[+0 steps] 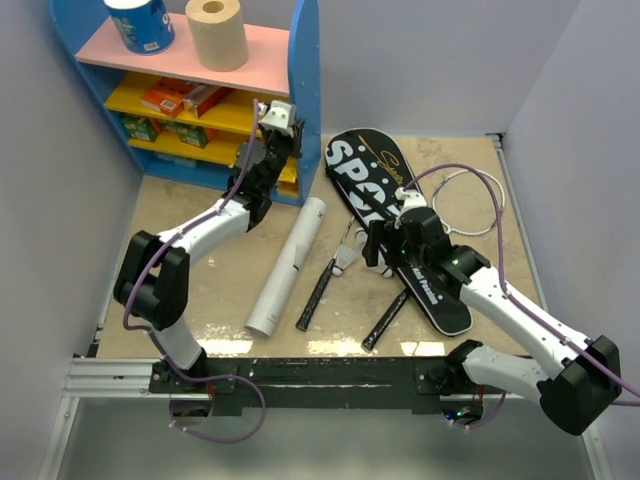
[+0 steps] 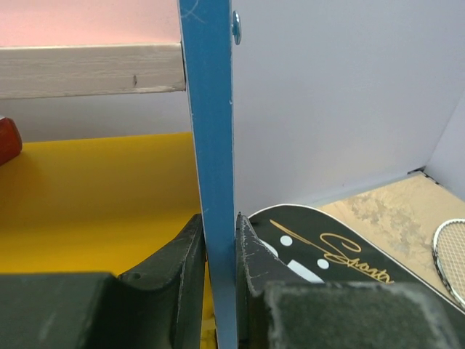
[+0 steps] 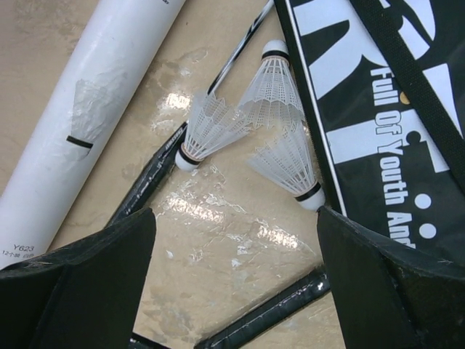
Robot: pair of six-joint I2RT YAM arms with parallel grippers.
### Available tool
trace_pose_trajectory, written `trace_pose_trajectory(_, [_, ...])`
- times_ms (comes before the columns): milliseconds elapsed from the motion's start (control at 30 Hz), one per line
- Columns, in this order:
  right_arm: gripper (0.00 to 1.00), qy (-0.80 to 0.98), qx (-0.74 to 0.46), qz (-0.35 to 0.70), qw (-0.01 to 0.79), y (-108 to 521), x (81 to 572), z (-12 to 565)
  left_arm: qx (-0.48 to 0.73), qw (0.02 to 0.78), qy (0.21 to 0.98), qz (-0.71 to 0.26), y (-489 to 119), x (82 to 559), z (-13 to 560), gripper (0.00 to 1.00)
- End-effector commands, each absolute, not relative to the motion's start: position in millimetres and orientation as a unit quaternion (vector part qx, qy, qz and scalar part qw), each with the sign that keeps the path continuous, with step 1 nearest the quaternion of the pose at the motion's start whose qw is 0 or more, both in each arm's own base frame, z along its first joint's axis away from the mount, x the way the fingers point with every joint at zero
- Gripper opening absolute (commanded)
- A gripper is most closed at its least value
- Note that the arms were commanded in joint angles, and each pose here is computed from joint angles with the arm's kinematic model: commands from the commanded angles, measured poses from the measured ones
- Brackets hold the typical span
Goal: Pack up the badminton gear
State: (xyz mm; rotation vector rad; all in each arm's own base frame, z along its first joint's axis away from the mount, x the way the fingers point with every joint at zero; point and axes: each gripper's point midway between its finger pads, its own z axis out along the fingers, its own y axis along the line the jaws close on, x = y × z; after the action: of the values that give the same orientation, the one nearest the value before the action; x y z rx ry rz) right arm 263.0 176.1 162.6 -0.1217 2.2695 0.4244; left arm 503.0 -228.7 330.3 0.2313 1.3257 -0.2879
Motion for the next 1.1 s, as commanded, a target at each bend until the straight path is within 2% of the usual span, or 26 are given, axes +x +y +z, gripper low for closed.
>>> trace_pose_trajectory(0, [0.94, 0.899, -0.043, 0.175, 0.398, 175, 257, 162, 0.046, 0.816, 0.574, -0.047, -179, 543, 371, 0.0])
trace_pose_trajectory(767, [0.94, 0.908, -0.039, 0.167, 0.382, 172, 252, 151, -0.065, 0.824, 0.557, 0.081, -147, 619, 379, 0.0])
trace_pose_trajectory(1067, [0.94, 0.909, -0.041, 0.174, 0.376, 175, 250, 147, -0.089, 0.823, 0.553, 0.096, -135, 626, 381, 0.0])
